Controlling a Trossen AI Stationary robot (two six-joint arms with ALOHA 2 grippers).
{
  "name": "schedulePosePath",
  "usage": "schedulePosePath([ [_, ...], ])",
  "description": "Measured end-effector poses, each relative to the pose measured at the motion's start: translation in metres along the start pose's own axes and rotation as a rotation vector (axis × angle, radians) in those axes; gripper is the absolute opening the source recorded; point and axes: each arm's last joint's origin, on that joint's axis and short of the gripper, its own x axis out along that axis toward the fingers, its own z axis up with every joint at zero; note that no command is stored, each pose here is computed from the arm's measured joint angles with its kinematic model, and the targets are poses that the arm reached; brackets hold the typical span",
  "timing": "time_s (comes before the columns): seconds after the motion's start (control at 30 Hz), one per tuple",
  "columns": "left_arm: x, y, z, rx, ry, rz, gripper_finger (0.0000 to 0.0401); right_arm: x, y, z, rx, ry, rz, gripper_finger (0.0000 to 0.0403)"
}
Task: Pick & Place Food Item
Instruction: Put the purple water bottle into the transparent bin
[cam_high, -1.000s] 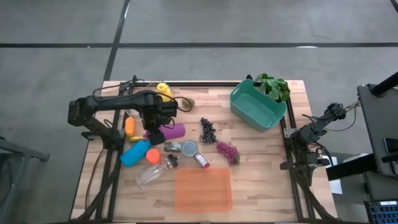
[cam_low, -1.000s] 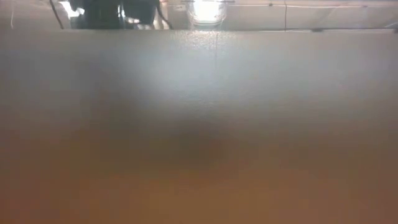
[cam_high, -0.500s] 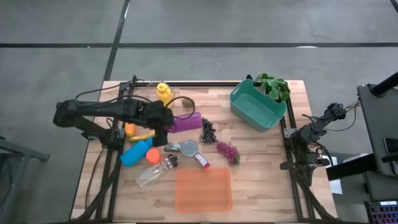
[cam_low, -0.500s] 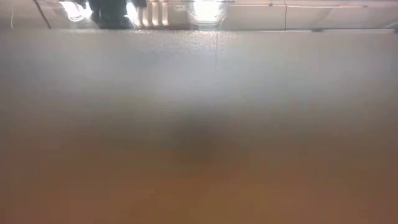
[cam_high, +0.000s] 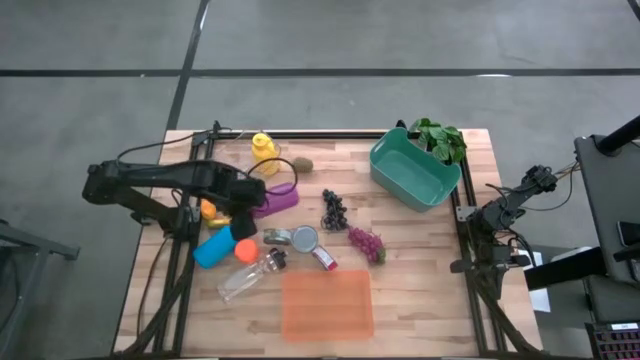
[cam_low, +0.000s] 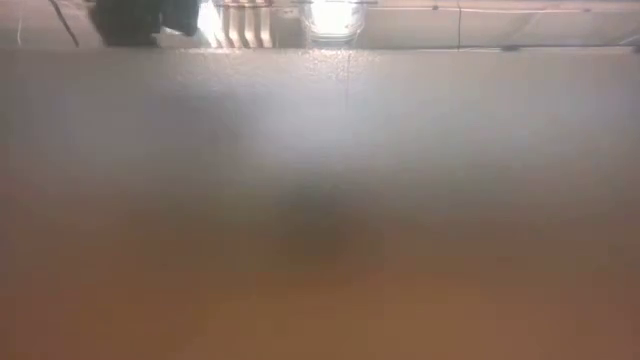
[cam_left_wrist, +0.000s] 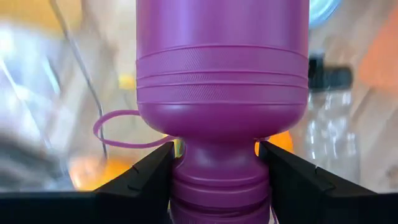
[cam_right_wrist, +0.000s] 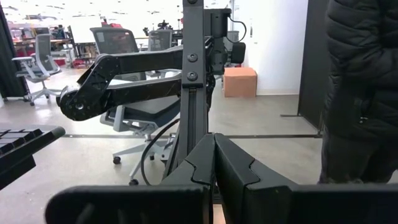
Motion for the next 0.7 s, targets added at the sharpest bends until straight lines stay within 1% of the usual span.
schedulePosePath([
  [0.17,0.009,0.002,-0.012,-0.128,0.168,-0.018,0.0214,0.000,0.000,0.000,0.000,0.000,0.000,0.0008],
  [0.3,0.016,0.002,-0.021,-0.195,0.310,-0.081,0.0214,0.000,0.000,0.000,0.001,0.000,0.000,0.0008],
  [0.4,0.020,0.003,-0.025,-0.211,0.360,-0.117,0.0214,0.000,0.000,0.000,0.000,0.000,0.000,0.0008],
  [0.7,0.034,0.007,-0.029,-0.262,0.458,-0.156,0.0214,0.000,0.000,0.000,0.000,0.000,0.000,0.0008],
])
